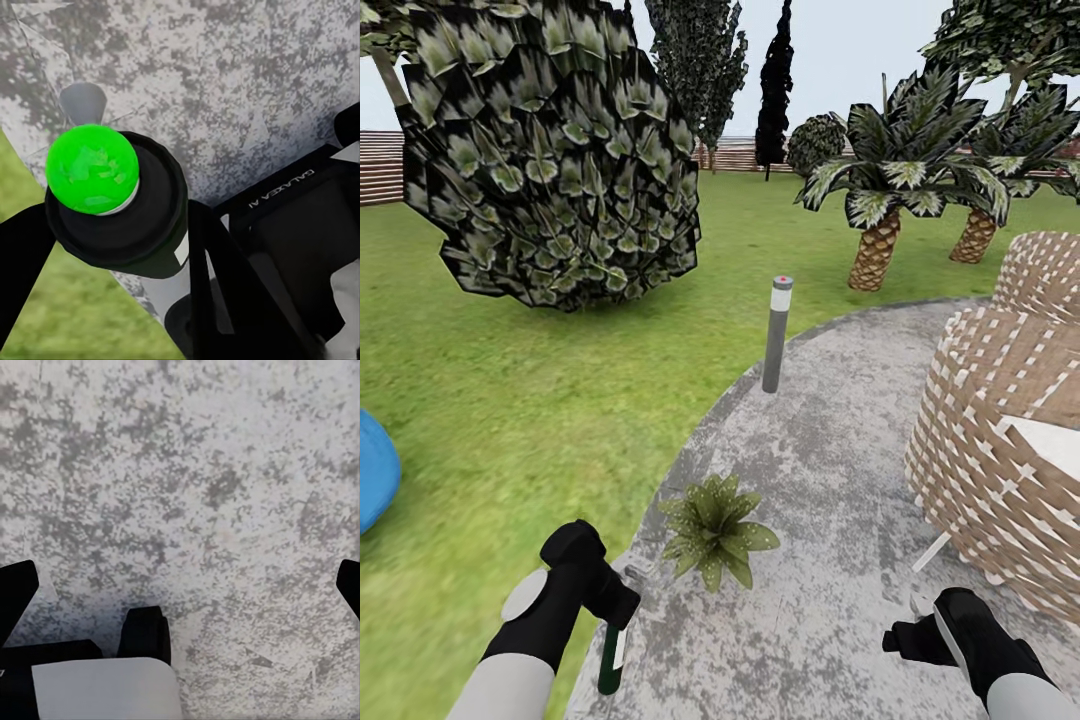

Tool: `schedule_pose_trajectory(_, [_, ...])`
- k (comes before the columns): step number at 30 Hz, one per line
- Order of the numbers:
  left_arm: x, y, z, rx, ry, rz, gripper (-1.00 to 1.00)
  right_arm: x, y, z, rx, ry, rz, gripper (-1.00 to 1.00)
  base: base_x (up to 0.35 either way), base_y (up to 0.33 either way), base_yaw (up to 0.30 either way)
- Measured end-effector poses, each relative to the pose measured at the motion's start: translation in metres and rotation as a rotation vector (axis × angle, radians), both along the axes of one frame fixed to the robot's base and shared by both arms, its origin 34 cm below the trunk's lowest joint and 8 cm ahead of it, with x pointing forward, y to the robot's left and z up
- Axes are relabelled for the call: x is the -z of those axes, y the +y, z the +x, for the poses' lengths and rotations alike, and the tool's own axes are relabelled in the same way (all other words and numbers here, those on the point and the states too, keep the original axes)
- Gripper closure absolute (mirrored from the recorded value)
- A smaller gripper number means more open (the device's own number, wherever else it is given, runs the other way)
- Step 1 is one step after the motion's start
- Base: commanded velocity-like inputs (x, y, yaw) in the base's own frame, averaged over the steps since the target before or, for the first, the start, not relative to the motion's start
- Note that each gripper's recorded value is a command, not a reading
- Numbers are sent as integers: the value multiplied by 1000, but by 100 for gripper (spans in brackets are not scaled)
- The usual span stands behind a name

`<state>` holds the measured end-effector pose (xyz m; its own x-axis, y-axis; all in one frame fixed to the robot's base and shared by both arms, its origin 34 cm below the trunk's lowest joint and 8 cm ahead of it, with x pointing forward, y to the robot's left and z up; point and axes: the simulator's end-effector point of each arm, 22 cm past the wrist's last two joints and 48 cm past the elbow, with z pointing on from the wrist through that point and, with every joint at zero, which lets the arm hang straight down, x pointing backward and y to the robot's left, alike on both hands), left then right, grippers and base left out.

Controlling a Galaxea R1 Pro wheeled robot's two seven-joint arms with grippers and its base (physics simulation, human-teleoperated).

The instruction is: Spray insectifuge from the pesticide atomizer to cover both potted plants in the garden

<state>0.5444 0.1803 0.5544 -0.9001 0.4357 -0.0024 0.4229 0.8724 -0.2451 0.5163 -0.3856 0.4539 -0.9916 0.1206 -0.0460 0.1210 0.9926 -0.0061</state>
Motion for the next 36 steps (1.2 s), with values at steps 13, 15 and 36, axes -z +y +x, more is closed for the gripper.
schedule_pose_trajectory(13, [-3,0,1,1,-8,1,100,-3,0,2,-2,-8,0,-100,0,0,30])
schedule_pose_trajectory(15, [-4,0,2,1,-11,1,100,-4,0,3,-1,-11,0,-100,0,0,62])
schedule_pose_trajectory(36, [-16,0,7,5,-40,1,100,-15,0,12,-1,-41,-1,-100,0,0,27])
